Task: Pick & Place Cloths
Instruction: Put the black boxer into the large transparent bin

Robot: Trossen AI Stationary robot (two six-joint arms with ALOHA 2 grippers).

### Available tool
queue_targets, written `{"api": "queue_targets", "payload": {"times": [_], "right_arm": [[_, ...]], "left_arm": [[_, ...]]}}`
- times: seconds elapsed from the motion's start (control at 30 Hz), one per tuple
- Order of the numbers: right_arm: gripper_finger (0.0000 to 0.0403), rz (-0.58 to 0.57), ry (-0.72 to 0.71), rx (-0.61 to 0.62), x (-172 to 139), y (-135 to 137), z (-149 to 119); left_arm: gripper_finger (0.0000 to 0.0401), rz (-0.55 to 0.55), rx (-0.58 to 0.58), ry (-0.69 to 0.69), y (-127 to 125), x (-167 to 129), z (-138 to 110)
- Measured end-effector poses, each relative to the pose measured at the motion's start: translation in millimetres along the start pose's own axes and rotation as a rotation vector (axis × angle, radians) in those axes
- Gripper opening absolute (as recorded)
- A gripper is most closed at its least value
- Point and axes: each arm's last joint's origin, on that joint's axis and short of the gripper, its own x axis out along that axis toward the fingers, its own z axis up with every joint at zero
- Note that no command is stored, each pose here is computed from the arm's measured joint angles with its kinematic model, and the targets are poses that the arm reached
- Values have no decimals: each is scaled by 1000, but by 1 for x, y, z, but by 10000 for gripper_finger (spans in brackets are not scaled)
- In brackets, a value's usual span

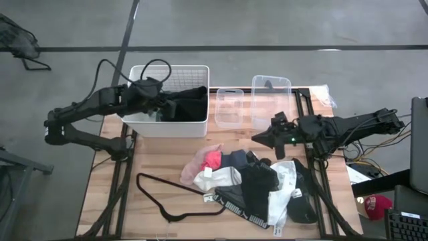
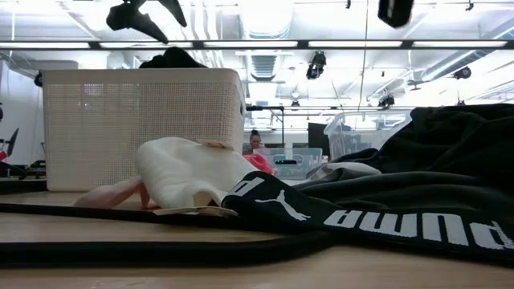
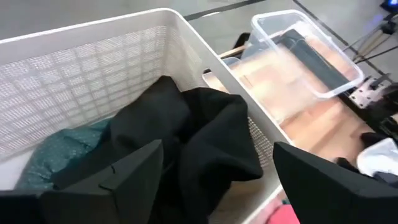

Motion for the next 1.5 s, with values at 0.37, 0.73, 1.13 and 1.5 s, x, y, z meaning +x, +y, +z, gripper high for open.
{"api": "queue_targets", "payload": {"times": [0.37,0.73,1.13,1.5], "right_arm": [[38,-64,293,156,0,-9,-23],[171,-154,669,137,25,-10,-74],[206,-446,875,107,57,-35,-121],[62,-421,1006,105,75,-36,-135]], "left_arm": [[303,-227,-19,-49,-18,-11,5],[303,-479,-31,-174,-48,-29,9],[303,-602,-48,-197,-62,-42,5],[303,-683,-17,-228,-74,-47,2]]}}
